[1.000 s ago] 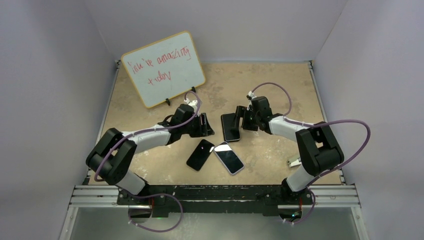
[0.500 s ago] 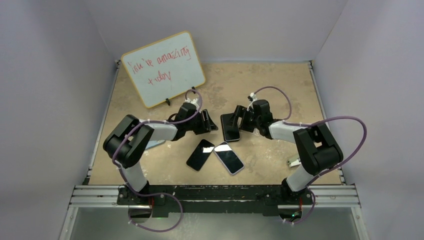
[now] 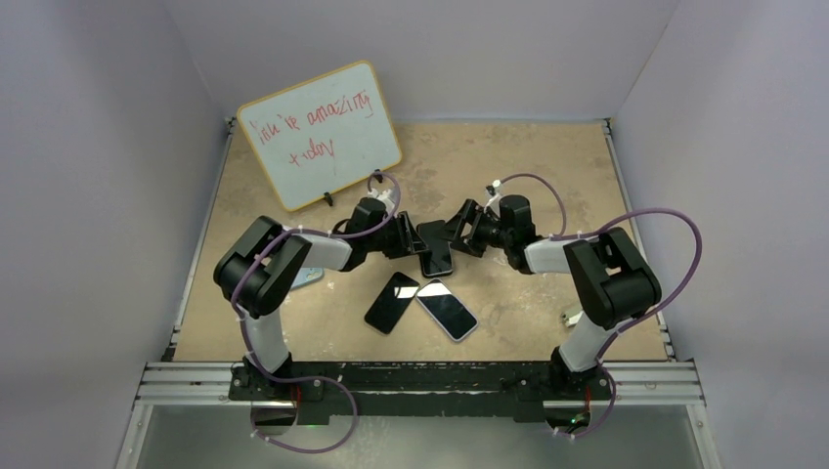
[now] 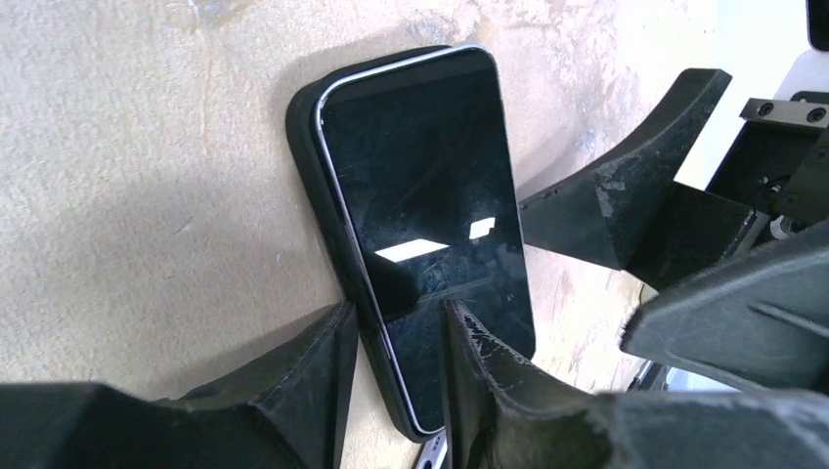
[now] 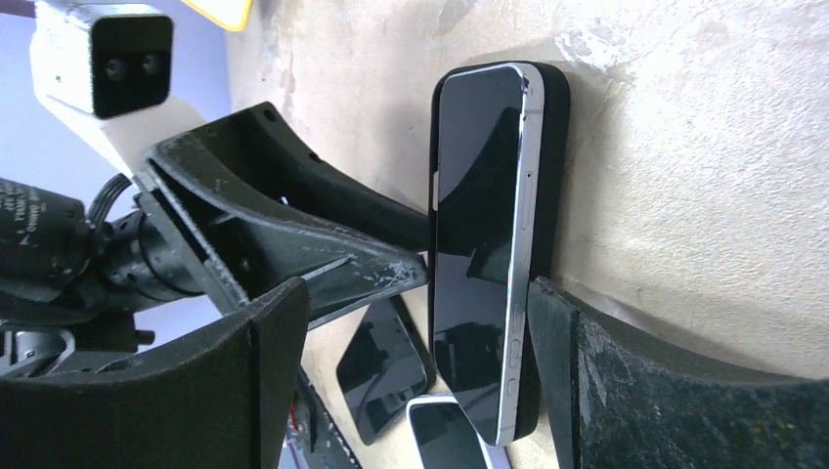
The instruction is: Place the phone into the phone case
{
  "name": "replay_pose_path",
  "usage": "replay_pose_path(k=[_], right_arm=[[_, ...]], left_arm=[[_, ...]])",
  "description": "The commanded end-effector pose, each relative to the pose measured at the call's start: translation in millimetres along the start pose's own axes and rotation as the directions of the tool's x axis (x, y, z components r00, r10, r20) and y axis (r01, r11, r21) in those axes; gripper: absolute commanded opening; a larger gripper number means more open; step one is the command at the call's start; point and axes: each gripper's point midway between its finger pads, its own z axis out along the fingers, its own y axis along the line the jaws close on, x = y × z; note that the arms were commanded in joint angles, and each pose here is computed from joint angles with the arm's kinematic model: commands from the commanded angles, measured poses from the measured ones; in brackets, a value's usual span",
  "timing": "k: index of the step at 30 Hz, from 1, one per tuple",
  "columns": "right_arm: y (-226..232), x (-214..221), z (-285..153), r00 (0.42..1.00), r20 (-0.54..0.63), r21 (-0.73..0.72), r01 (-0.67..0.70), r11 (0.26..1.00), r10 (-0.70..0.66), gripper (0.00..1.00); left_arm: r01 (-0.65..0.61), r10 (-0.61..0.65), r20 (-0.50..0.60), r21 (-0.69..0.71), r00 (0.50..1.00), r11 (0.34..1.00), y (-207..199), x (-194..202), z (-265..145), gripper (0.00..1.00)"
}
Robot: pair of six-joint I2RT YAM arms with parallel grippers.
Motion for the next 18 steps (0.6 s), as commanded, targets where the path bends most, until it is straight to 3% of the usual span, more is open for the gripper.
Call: replay_pose_path(k=[1,9,18], right_arm=[[46.4,5.0,-6.6,0.999,-0.043,-0.195,0.010,0.981,-0.018,0.82],[48.4,0.7,-4.0,1.000,-0.016,-0.221,0.016,0.975,-0.020,0.81],[10.9,6.2,1.6,0.998,-0.031,-0.054,0.061,0.997,-0.063,0.81]], left_arm=[[-0.048,0.048,-0.006,0.009,0.999,0.999,0.0,-0.2,-0.4,0.35],[-0.024,0.024,0.001,0.028,1.000,0.999,10.7,6.2,-15.1,0.18],[-0.030,0.031,-0.024,0.033,0.999,0.999,15.9,9.5,-15.3,0.13]])
